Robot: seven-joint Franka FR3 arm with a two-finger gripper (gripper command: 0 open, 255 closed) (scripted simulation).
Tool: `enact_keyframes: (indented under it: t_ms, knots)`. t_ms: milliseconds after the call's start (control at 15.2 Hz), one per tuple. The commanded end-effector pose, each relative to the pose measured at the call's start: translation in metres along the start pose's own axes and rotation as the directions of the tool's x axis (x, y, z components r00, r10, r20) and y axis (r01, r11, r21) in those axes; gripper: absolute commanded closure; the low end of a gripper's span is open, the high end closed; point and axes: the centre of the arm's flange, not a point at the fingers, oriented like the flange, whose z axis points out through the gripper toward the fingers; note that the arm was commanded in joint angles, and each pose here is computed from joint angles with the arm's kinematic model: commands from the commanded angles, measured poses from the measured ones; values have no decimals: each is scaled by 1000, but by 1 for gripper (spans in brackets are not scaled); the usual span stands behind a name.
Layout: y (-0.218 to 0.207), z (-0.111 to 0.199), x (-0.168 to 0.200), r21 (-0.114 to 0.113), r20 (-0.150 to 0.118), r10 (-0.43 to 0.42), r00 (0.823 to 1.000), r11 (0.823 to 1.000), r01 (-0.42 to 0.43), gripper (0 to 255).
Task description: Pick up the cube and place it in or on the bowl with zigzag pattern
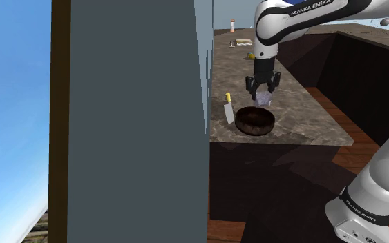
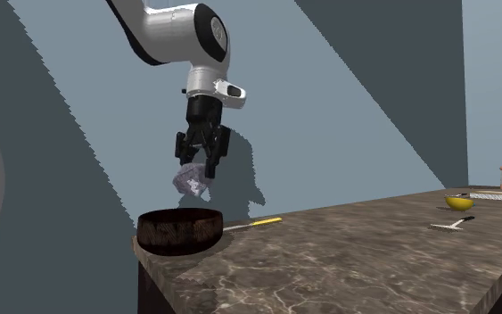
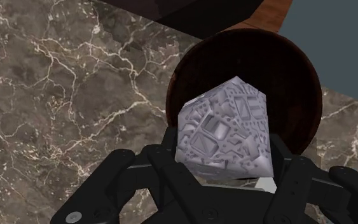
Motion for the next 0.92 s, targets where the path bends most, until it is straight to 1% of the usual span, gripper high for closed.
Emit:
enact_keyframes:
  t_ms: [0,396,858]
  knots:
    - [0,11,1,0,-1,0,1000,1000,0,255]
    - [0,42,7,0,-1,0,1000,1000,0,255]
    - [0,42,7,0,-1,0,1000,1000,0,255]
